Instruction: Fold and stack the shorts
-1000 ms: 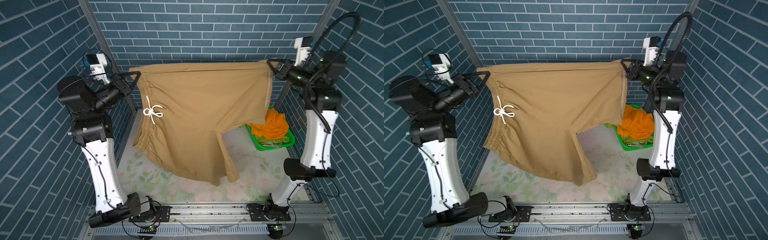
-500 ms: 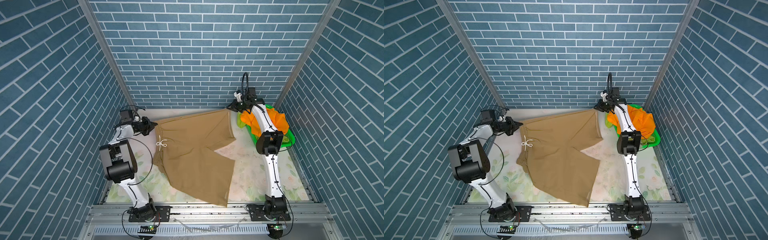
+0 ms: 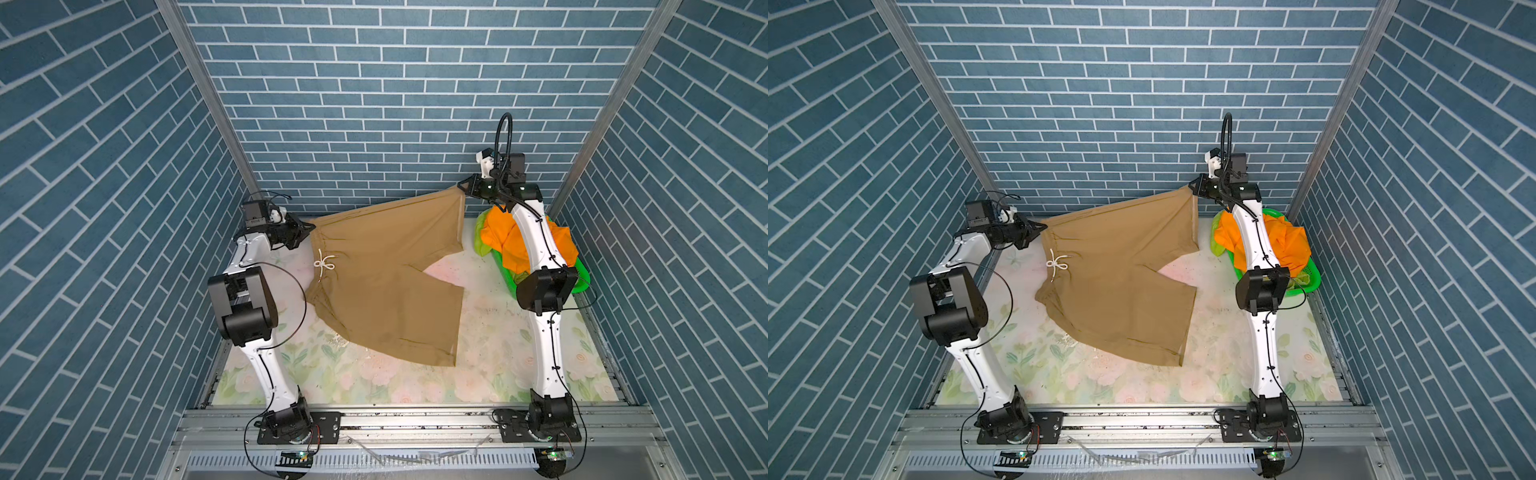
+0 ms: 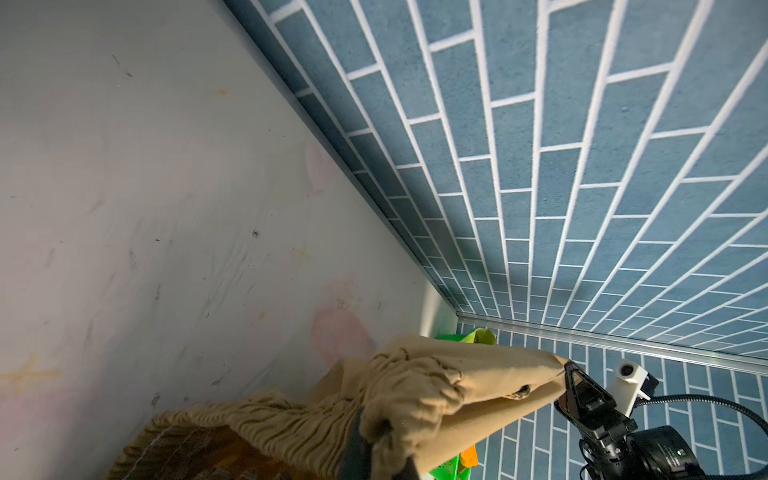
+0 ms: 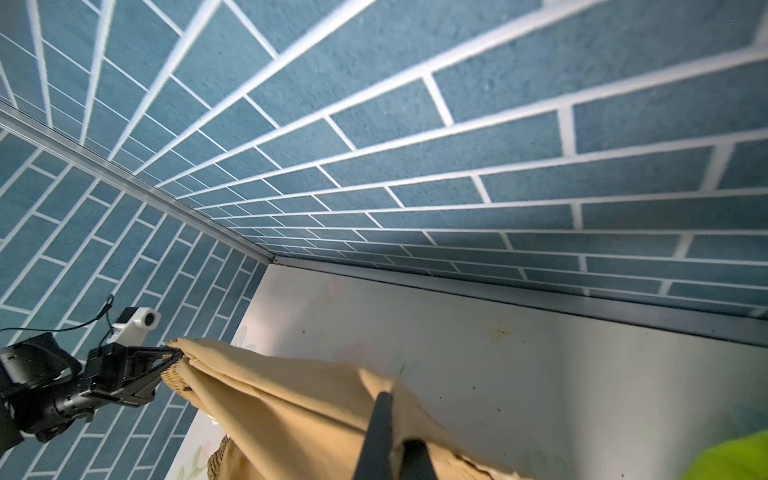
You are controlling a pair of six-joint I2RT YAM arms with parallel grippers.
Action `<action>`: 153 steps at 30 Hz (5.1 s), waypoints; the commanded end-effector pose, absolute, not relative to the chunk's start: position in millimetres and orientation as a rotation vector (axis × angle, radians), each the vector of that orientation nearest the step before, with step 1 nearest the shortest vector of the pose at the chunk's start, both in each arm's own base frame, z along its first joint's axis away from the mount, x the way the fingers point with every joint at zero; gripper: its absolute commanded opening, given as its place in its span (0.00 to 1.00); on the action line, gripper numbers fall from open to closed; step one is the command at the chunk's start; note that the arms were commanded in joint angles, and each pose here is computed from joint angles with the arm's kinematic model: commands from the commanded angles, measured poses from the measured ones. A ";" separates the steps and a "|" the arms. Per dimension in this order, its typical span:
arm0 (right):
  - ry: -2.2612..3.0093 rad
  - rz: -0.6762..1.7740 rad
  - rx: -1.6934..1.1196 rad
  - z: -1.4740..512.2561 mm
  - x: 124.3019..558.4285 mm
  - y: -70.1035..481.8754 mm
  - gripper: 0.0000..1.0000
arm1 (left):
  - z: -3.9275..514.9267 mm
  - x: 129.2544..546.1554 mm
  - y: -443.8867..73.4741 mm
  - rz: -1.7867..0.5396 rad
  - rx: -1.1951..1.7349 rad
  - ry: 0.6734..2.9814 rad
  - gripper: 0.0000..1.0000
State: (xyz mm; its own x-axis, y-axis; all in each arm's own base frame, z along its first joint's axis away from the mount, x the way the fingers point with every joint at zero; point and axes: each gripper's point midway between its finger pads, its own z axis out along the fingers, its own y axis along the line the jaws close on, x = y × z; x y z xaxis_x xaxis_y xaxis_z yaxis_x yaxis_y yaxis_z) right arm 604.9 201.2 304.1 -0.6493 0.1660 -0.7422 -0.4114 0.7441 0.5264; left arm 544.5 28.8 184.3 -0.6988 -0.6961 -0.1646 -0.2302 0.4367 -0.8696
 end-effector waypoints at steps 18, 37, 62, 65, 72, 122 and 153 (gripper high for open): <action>2.485 0.716 -0.025 177.3 319.6 207.4 0.00 | 140.1 486.8 73.3 -1.039 -0.967 2.184 0.05; 2.820 0.561 0.051 6.3 228.5 194.5 0.00 | 122.3 404.2 67.9 -0.967 -1.066 2.224 0.70; 2.706 0.433 0.070 77.8 399.1 150.9 0.00 | 156.6 351.0 -20.0 -1.182 -0.991 2.231 1.00; 2.688 0.436 0.063 87.9 397.5 150.2 0.00 | 143.7 340.2 -24.5 -1.182 -0.989 2.289 0.99; 2.672 0.492 0.070 94.3 390.1 154.9 0.00 | 155.8 352.5 -80.2 -1.303 -0.808 2.331 0.96; 2.599 0.569 0.008 114.8 353.2 171.0 0.00 | 79.0 328.7 -42.0 -1.118 -1.113 2.478 0.70; 2.533 0.562 -0.062 157.5 324.2 175.9 0.00 | 116.9 340.6 16.0 -0.920 -0.967 2.453 0.00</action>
